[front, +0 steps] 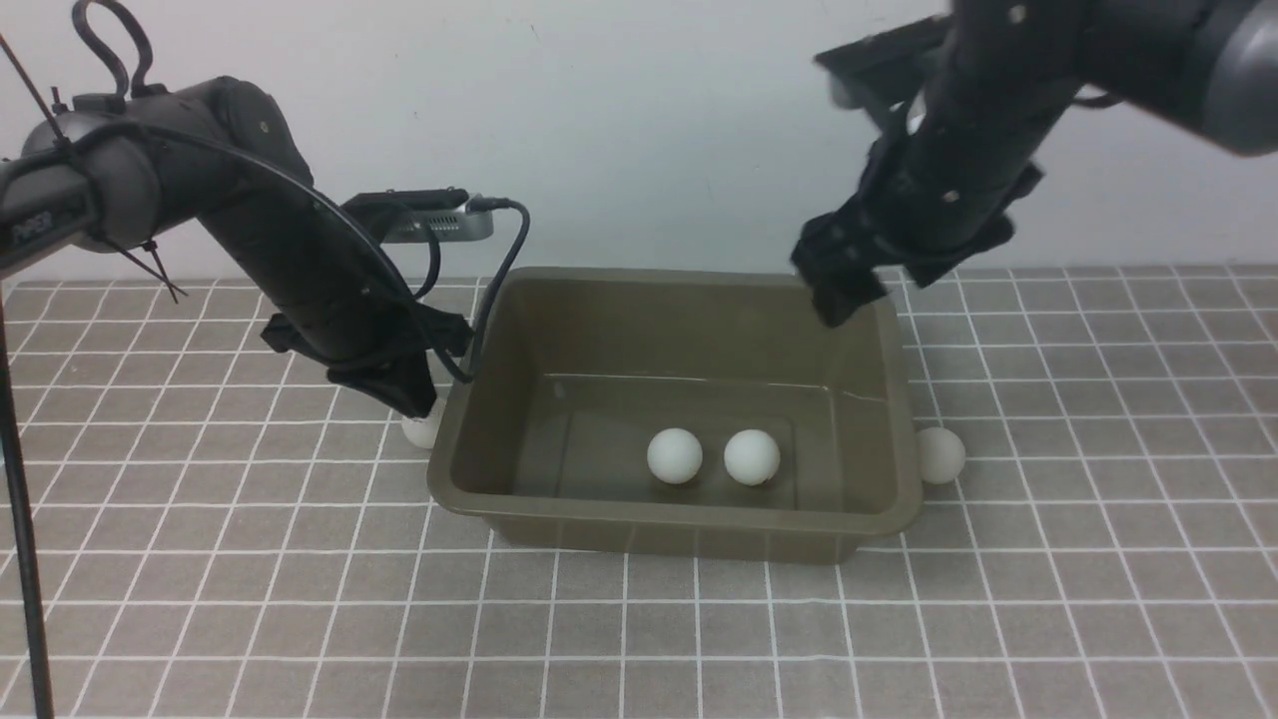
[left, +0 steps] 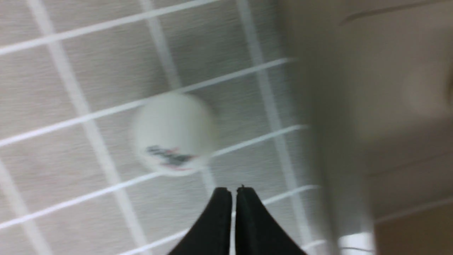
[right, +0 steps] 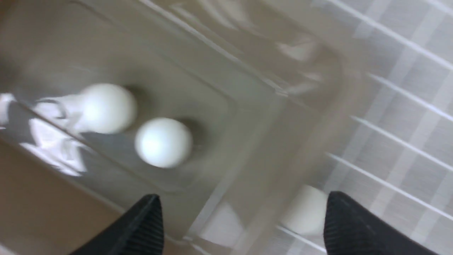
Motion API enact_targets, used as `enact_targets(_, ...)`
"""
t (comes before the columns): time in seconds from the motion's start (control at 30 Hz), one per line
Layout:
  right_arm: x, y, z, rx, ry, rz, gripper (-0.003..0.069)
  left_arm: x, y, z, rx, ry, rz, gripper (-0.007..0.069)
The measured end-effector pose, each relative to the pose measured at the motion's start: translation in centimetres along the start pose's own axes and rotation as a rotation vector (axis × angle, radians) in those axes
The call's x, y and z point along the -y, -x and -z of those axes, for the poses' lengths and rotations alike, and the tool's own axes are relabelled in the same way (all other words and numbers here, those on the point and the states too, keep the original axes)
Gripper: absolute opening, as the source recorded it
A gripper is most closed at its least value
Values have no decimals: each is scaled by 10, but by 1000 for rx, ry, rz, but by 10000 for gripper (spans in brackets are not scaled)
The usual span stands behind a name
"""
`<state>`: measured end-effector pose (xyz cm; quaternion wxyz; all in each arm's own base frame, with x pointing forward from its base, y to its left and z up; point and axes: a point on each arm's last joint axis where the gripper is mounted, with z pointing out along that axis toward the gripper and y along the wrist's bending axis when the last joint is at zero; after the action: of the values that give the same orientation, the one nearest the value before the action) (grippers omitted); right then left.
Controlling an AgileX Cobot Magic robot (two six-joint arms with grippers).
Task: Put the table tennis balls into the box on the grey coffee tablecloth.
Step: 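Reach for and grasp a ping pong ball on the table beside the basket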
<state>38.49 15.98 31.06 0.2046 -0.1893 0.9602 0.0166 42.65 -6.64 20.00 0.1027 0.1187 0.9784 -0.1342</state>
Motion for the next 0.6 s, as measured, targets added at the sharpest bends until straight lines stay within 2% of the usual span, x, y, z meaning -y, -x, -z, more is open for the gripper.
enact_targets(0.23, 20, -2, 14, 23, -37, -55, 505, -5, 7, 0, 71, 60, -34, 230)
enact_targets(0.33, 23, -2, 14, 22, -45, -71, 505, -8, 9, -5, 92, 66, -31, 416)
enact_targets(0.43, 23, -2, 14, 22, -45, -73, 505, -9, 10, -15, 86, 59, -20, 514)
enact_targets(0.5, 23, -2, 14, 22, -44, -78, 505, -12, 10, -25, 78, 56, -11, 555)
enact_targets(0.6, 24, -2, 14, 22, -46, -85, 505, -16, 10, -37, 74, 56, -2, 562)
